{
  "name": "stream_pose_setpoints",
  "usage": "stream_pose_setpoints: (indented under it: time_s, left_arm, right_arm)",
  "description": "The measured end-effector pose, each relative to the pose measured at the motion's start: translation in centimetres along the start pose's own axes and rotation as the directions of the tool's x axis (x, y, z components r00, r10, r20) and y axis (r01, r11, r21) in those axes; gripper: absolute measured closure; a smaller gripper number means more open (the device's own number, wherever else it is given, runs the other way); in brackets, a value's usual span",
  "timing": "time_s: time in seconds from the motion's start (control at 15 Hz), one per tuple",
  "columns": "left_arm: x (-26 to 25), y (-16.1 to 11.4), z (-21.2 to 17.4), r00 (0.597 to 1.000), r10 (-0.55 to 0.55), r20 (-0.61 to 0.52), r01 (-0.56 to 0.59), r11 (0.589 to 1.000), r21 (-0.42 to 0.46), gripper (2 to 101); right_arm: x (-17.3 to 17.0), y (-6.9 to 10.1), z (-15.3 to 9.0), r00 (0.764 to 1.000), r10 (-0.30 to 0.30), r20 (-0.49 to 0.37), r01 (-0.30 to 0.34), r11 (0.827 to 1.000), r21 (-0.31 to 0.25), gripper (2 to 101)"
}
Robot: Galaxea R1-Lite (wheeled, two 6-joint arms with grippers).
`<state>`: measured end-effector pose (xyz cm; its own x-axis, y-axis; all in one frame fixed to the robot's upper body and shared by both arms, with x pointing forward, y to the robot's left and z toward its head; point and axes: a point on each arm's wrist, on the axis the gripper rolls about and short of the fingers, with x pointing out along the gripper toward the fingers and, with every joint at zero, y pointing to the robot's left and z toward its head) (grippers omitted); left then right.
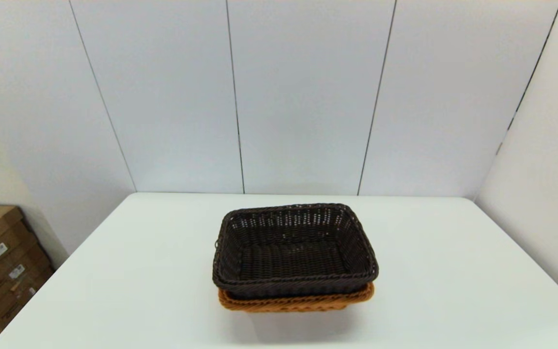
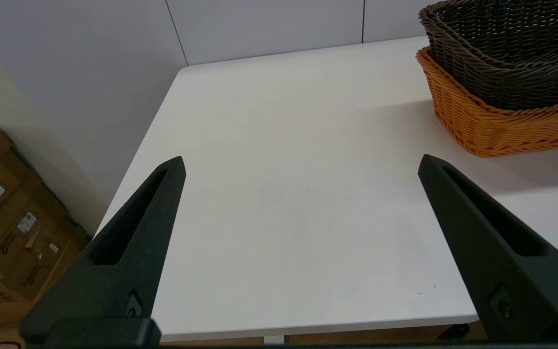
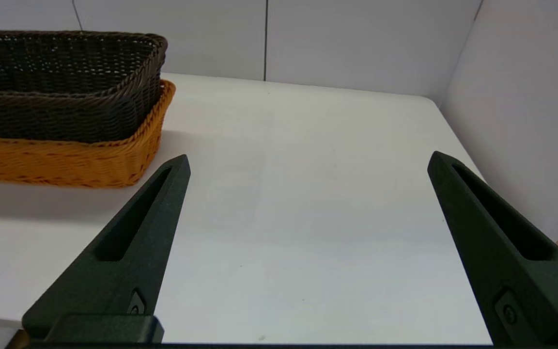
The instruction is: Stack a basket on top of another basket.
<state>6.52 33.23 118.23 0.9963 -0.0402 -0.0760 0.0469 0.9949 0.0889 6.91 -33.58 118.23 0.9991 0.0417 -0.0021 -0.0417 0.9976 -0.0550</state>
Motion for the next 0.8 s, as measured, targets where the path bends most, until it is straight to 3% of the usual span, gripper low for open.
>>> stream_pose_setpoints:
  time_s: [0.8]
  left_arm:
    - [0.01,0.00,-0.03,1.000,-0.001,-0.001,0.001,1.000,0.000,5.4]
  right_arm:
    - [0.00,-0.04,0.02,1.000,-0.018,0.001,0.018,1.000,0.023,4.9]
